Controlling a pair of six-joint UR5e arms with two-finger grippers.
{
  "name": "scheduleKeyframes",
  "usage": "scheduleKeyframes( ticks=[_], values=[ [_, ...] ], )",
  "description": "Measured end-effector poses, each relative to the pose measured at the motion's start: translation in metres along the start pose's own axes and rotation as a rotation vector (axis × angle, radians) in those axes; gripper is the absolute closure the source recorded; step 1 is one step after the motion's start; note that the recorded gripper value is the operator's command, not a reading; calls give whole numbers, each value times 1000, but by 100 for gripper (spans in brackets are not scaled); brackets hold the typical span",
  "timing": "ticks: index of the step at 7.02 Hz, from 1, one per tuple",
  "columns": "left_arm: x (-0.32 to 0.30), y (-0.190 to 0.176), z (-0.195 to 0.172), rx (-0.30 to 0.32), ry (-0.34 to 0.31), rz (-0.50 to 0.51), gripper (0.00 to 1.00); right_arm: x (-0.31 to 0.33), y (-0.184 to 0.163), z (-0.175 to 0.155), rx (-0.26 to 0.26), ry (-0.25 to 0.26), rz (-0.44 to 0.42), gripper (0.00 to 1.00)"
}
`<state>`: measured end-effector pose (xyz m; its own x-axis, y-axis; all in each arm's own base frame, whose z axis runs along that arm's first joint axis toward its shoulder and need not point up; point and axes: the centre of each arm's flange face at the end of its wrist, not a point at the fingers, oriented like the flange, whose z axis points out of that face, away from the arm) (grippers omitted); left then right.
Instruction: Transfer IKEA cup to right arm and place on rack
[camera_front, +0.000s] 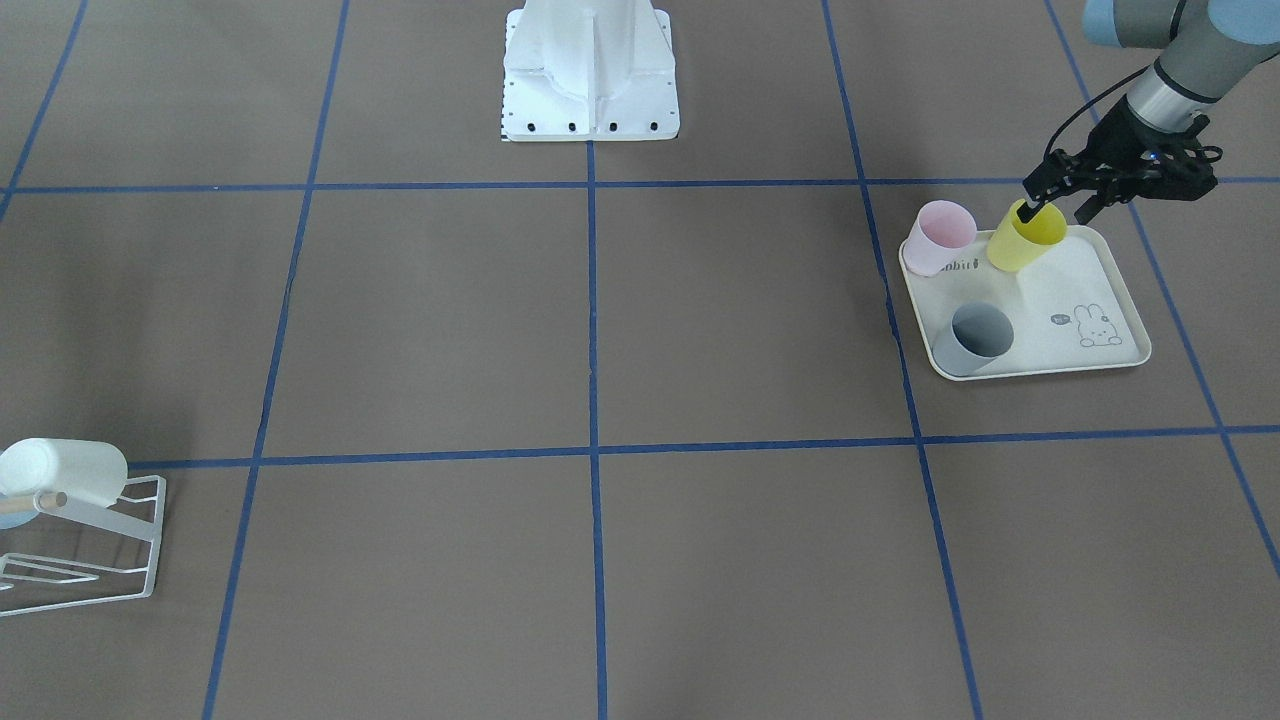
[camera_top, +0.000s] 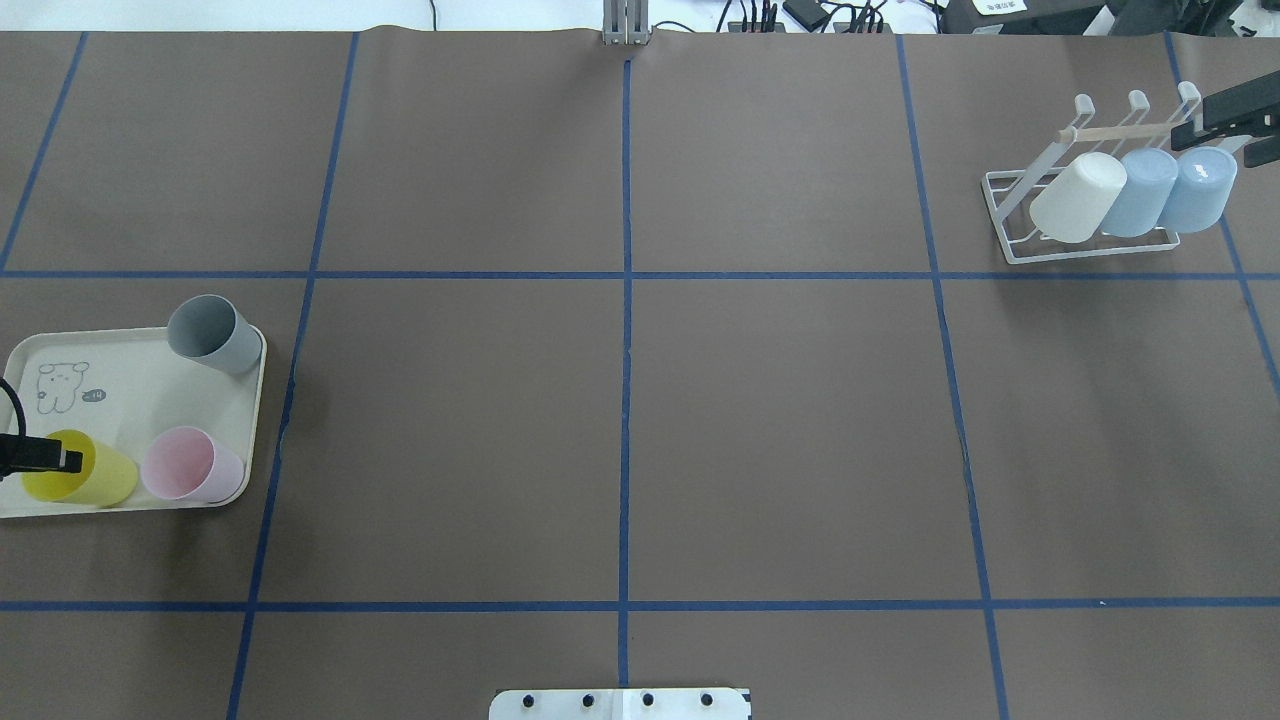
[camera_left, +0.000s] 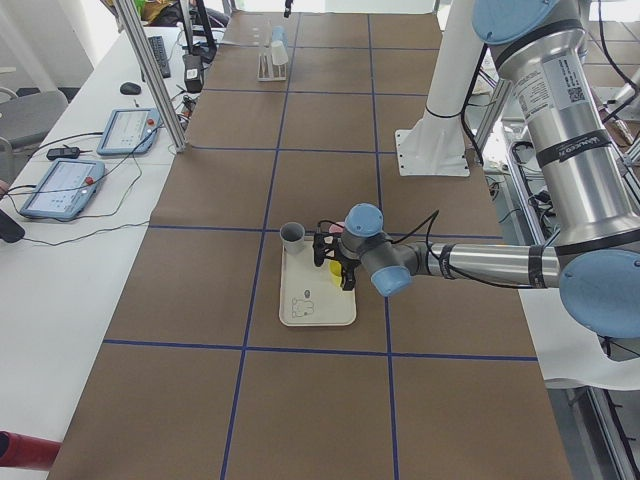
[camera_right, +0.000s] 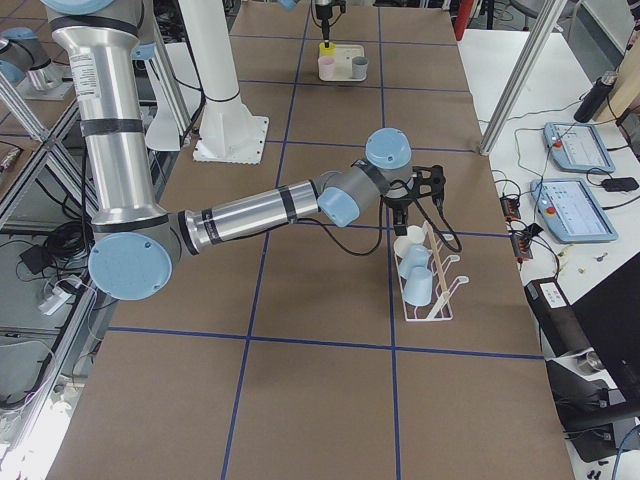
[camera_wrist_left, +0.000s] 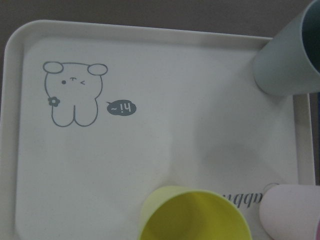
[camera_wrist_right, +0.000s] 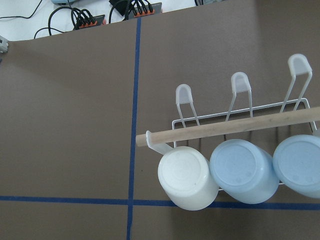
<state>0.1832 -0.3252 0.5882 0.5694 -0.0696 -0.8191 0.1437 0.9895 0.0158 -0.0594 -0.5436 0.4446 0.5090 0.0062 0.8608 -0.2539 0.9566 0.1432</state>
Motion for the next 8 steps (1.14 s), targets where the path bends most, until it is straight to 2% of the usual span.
scheduleKeyframes(
  ticks=[1,3,6,8],
  values=[
    [-3,0,5,-5,-7,-5,13,0,0,1,-1,1,0,0],
    [4,0,16,-20,-6,-4,100,0,0,1,-2,0,-1,0],
    [10,4,26,-44,-7,-19,100,-1,0,1,-1,1,-1,0],
    [11,5,11,-25,3,-29,100,-1,0,1,-1,1,-1,0]
  ],
)
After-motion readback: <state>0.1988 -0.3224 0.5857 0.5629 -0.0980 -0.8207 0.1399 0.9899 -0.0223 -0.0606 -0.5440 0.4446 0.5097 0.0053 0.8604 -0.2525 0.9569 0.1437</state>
